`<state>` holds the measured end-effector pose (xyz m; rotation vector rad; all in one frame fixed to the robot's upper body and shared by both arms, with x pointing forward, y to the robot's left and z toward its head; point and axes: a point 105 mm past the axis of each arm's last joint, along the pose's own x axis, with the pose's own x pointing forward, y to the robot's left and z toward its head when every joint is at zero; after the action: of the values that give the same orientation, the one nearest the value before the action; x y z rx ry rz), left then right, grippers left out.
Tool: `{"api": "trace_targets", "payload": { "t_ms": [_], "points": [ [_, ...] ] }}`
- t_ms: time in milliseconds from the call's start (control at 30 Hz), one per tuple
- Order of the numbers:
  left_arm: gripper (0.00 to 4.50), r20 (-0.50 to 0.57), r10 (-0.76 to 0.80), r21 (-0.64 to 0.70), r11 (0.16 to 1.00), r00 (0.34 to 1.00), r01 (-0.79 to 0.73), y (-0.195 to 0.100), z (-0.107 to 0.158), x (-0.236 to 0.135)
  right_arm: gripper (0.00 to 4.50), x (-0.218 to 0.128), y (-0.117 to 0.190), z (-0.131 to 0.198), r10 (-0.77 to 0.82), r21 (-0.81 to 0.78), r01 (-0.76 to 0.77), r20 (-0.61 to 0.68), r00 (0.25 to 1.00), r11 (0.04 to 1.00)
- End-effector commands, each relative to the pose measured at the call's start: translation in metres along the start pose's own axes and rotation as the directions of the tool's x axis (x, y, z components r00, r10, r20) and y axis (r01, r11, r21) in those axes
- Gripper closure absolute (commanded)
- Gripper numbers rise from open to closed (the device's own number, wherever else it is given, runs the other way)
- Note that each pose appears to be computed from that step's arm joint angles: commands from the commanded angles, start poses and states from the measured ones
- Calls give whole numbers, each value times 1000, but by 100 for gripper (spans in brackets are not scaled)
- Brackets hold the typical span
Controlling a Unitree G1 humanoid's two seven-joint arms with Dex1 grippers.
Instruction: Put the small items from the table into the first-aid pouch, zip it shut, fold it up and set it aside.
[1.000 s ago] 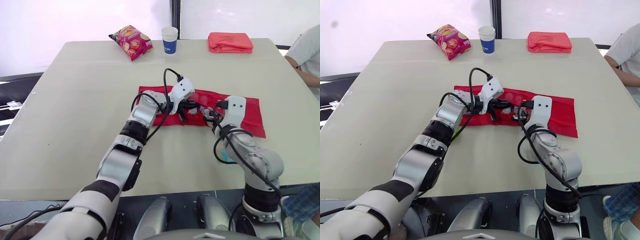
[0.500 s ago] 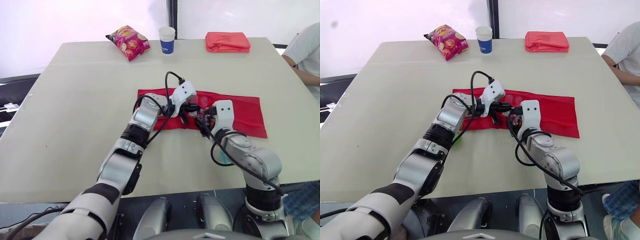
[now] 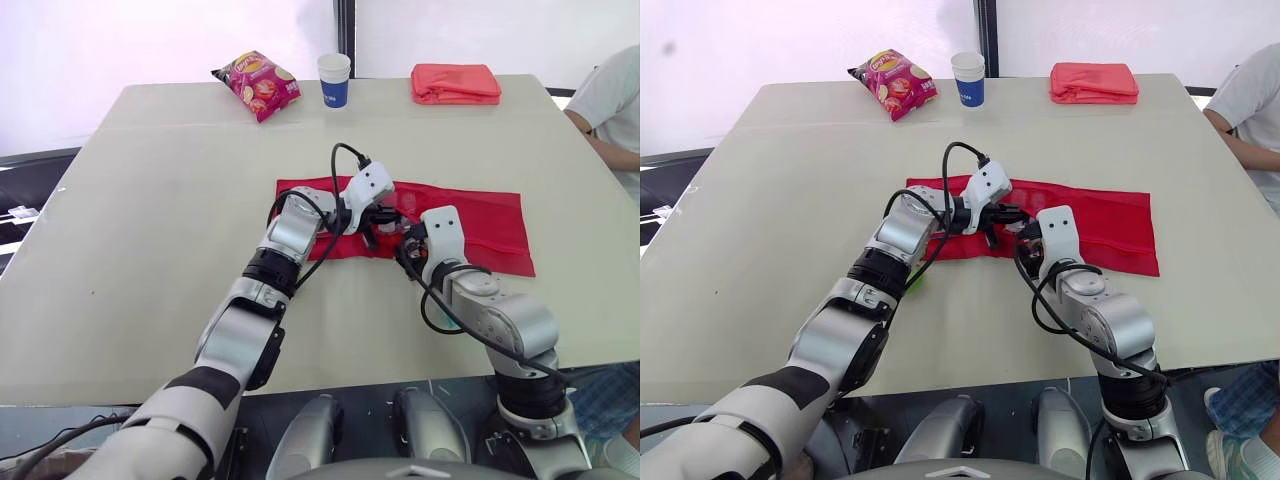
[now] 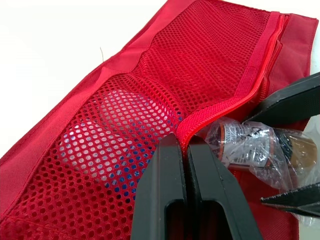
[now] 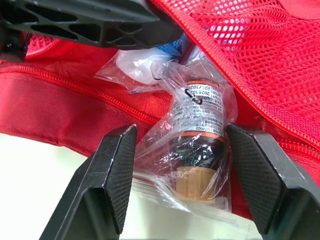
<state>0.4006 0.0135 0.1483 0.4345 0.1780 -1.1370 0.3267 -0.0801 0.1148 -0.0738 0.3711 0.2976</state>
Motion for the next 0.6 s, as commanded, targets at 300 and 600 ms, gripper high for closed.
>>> {"api": "trace_targets", "payload": {
  "t_ms": [300, 600],
  "points": [
    [450, 60, -2, 46, 999, 998, -1, 0, 20, 2, 360, -2, -12, 1, -58, 21, 58, 17, 998, 998],
    [450, 61, 7, 27, 1000, 998, -9, 0, 20, 4, 360, -7, -21, 24, -201, 284, 163, 109, 973, 945]
  ]
}}
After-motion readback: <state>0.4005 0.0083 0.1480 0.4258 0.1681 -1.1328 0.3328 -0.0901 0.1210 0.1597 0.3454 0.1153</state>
